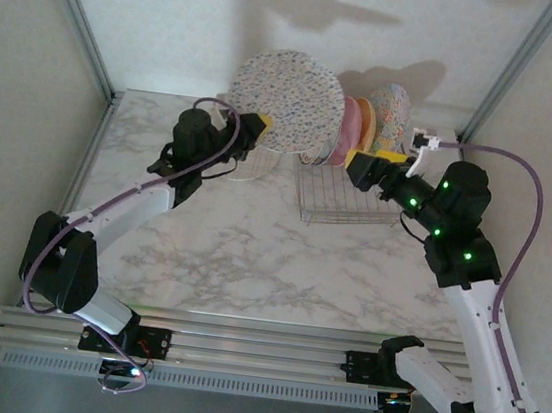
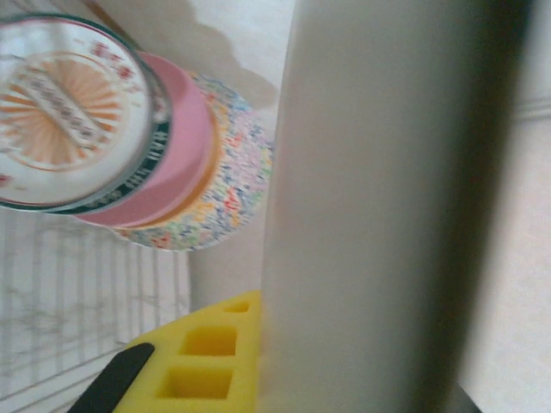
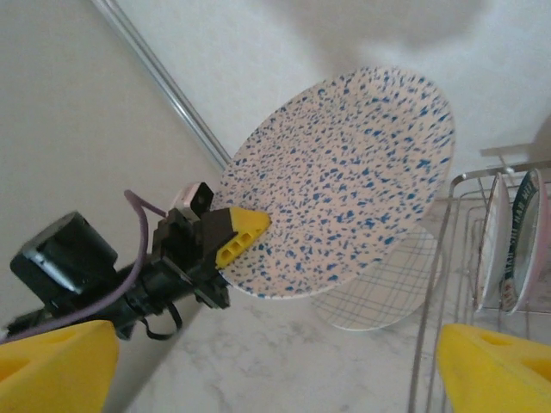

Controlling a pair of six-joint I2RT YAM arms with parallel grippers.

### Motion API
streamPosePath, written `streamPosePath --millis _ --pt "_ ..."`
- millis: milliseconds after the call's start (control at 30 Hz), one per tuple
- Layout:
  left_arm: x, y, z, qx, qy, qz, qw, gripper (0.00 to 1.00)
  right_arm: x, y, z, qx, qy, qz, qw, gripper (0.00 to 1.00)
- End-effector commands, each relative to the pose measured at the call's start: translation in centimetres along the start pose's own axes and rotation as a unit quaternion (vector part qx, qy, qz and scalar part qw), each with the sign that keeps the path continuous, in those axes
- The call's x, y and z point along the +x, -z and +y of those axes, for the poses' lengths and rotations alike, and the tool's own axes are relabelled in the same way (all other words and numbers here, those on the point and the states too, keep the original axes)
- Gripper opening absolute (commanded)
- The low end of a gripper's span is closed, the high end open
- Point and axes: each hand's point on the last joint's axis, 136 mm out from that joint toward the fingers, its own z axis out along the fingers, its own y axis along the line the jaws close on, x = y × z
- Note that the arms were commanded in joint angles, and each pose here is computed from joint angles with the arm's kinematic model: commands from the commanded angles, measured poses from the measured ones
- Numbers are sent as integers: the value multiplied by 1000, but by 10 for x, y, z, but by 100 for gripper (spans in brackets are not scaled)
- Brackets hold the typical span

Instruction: Unload the plates from the dish rack

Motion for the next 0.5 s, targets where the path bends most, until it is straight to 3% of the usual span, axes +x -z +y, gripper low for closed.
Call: streamPosePath --millis 0,233,467 --pt "-21 24 -12 29 -12 -36 999 0 18 -1 -6 21 79 21 996 99" --pt "-52 55 68 -46 25 -101 994 0 41 -5 -4 27 145 40 988 99" --pt "-68 74 136 -94 69 -145 982 0 49 -18 8 2 150 51 987 99"
